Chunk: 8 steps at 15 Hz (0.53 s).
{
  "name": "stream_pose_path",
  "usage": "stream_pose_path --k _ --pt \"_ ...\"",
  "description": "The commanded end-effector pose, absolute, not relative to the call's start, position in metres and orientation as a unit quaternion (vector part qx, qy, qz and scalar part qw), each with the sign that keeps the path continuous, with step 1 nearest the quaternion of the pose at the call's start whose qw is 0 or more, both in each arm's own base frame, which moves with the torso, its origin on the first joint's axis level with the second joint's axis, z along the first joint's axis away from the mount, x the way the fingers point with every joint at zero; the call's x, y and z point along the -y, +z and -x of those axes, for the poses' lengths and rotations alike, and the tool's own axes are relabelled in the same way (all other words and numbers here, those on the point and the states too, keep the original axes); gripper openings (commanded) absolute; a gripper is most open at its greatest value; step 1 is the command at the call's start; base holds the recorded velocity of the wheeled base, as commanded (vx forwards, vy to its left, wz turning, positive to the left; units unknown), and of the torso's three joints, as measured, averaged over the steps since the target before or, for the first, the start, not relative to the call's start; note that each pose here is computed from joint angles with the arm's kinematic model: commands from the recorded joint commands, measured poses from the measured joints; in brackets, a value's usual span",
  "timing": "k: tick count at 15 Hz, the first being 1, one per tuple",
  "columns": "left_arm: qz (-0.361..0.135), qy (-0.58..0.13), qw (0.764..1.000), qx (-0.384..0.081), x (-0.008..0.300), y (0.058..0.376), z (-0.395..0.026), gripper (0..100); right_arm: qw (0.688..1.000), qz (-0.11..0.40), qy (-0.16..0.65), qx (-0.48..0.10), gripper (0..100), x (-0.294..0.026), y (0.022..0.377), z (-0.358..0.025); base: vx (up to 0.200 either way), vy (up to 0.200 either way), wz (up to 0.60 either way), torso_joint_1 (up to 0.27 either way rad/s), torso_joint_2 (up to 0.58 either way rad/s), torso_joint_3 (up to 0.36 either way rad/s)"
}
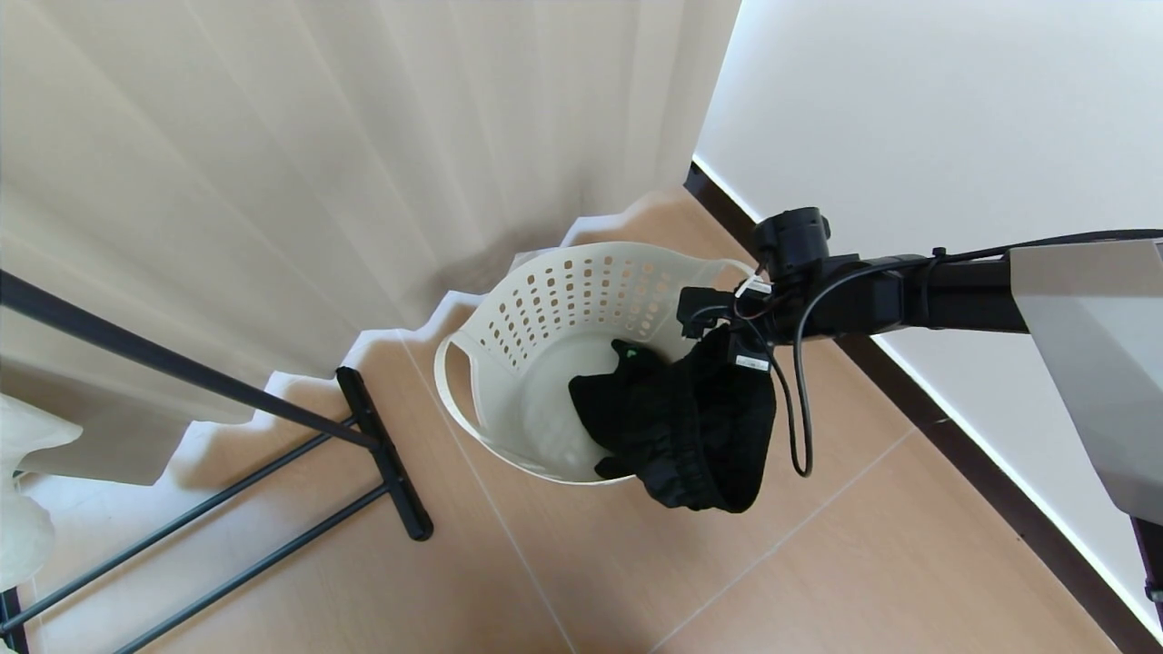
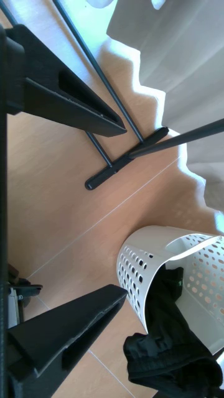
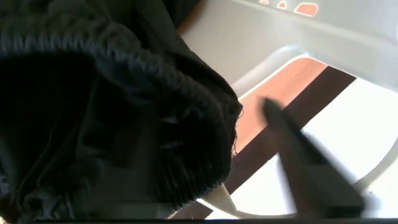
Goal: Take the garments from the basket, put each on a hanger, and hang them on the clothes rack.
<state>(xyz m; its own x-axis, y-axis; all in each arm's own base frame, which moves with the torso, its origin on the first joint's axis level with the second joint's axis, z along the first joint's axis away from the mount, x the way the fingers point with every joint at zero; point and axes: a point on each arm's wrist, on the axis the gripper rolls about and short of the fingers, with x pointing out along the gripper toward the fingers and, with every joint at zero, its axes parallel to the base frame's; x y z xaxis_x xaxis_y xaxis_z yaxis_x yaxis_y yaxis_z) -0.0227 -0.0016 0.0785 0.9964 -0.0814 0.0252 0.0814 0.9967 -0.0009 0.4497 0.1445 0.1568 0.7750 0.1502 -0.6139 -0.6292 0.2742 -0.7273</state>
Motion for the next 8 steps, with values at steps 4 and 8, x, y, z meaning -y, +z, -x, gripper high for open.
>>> stream_pose_path --k 4,8 --pt "0.001 -0.041 0.999 0.012 0.002 0.079 0.023 100 0.770 0.545 0.253 -0.214 0 -0.146 0.165 -0.443 0.000 0.000 0.00 0.000 0.00 0.000" --pt "0.000 -0.041 0.999 0.012 0.002 0.079 0.023 100 0.815 0.485 0.232 -0.214 0 -0.169 0.199 -0.401 0.000 0.000 0.00 0.000 0.00 0.000"
